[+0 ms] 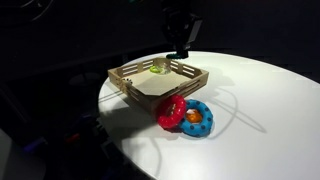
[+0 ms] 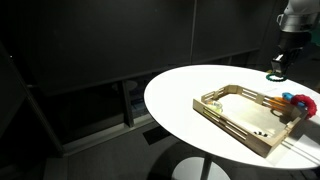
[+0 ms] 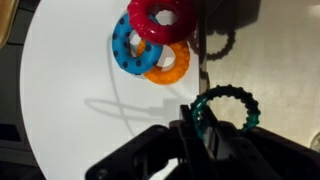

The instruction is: Put the green ring on the table

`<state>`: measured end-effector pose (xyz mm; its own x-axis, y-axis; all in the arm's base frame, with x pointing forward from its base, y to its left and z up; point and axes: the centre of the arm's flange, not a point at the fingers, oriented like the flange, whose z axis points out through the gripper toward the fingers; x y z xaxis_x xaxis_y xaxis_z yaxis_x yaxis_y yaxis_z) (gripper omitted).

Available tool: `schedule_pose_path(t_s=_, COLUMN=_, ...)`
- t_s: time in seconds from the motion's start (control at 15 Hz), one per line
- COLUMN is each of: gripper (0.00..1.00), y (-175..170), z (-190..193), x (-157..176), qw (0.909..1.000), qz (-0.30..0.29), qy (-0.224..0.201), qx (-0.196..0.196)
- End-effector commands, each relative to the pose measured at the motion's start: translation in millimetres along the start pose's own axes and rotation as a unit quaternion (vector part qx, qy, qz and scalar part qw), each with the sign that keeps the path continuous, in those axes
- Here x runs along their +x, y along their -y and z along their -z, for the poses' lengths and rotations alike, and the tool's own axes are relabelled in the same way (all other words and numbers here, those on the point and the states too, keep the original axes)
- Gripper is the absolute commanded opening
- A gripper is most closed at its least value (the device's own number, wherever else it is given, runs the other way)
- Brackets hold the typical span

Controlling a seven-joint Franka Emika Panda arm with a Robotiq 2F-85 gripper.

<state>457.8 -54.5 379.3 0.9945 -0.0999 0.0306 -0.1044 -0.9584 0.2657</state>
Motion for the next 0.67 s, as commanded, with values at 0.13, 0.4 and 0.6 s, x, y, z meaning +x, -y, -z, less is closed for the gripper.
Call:
schedule_pose_path(t_s=0.13, gripper=0.05, y=-47.6, z=-12.8, x=-12.5, qw=0.9985, qz=-0.023, qy=-0.001, qx=-0.05)
schedule_pose_path(t_s=0.4, gripper=0.05, y=-70.5, z=-34.3, x=-21.3, qw=0.9971, qz=-0.036, qy=0.015, qx=-0.066)
schedule_pose_path(t_s=0.6, gripper=0.06, y=-74.8, z=-49.4, x=-31.1, qw=0.9963, qz=-0.043, qy=0.033, qx=-0.066)
